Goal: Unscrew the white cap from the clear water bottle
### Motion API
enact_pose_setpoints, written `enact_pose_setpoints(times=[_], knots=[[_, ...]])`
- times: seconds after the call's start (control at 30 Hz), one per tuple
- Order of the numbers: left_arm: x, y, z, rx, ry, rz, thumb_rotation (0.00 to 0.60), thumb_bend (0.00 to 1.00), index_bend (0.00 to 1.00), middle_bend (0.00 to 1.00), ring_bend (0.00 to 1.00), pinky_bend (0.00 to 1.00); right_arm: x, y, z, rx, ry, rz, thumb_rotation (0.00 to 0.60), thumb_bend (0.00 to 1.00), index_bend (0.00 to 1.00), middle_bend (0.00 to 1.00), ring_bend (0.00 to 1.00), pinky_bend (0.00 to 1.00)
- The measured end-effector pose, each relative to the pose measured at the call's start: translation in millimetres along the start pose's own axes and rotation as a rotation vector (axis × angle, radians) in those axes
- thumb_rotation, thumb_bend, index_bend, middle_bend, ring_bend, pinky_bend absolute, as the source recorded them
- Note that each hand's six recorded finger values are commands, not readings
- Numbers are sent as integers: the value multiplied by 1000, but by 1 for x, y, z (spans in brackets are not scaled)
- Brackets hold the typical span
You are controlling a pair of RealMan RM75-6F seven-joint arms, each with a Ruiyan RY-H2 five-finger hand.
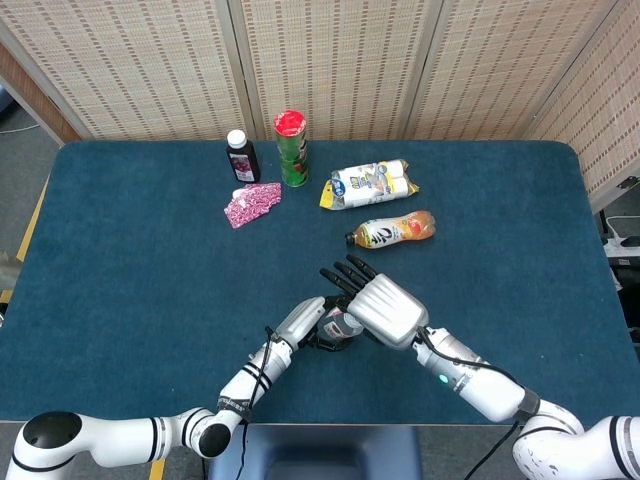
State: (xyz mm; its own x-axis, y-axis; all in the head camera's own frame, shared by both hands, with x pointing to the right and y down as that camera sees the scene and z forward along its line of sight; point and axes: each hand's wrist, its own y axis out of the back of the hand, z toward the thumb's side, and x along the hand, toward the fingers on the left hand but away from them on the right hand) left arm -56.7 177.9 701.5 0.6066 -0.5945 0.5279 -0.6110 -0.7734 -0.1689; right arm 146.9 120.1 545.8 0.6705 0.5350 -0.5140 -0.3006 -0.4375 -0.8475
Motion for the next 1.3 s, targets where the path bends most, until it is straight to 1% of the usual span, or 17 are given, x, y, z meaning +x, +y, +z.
enact_pose_setpoints(times=[0.53, 0.9, 1.0, 1.03, 1.1, 1.17, 1.23, 1.3], knots=[[1, 0, -1, -3, 1, -3, 600, 351, 421, 507, 271, 282, -1, -3, 5, 19, 11, 0, 600, 180, 478, 0, 0, 0], [10, 12, -8, -17, 27, 17, 600, 351, 421, 507, 271, 282, 13, 2, 13, 39, 58, -10, 600, 180, 492, 0, 0, 0], [12, 16, -9, -19, 31, 25, 600, 350, 421, 508, 270, 282, 19, 3, 11, 45, 53, -14, 600, 180, 480, 0, 0, 0], [12, 17, -10, -17, 31, 28, 600, 350, 421, 508, 271, 282, 19, 4, 9, 42, 47, -16, 600, 180, 468, 0, 0, 0], [11, 20, -11, -15, 32, 34, 600, 350, 421, 508, 271, 282, 20, 5, 5, 38, 30, -27, 600, 180, 397, 0, 0, 0], [10, 21, -12, -13, 34, 36, 600, 350, 421, 508, 271, 282, 19, 7, -1, 32, 5, -42, 600, 180, 255, 0, 0, 0], [10, 21, -12, -10, 35, 34, 600, 350, 421, 508, 271, 282, 18, 6, -6, 20, -15, -49, 600, 179, 165, 0, 0, 0], [9, 20, -11, -8, 34, 32, 600, 351, 421, 508, 271, 282, 16, 5, -11, 7, -34, -46, 600, 180, 102, 0, 0, 0]])
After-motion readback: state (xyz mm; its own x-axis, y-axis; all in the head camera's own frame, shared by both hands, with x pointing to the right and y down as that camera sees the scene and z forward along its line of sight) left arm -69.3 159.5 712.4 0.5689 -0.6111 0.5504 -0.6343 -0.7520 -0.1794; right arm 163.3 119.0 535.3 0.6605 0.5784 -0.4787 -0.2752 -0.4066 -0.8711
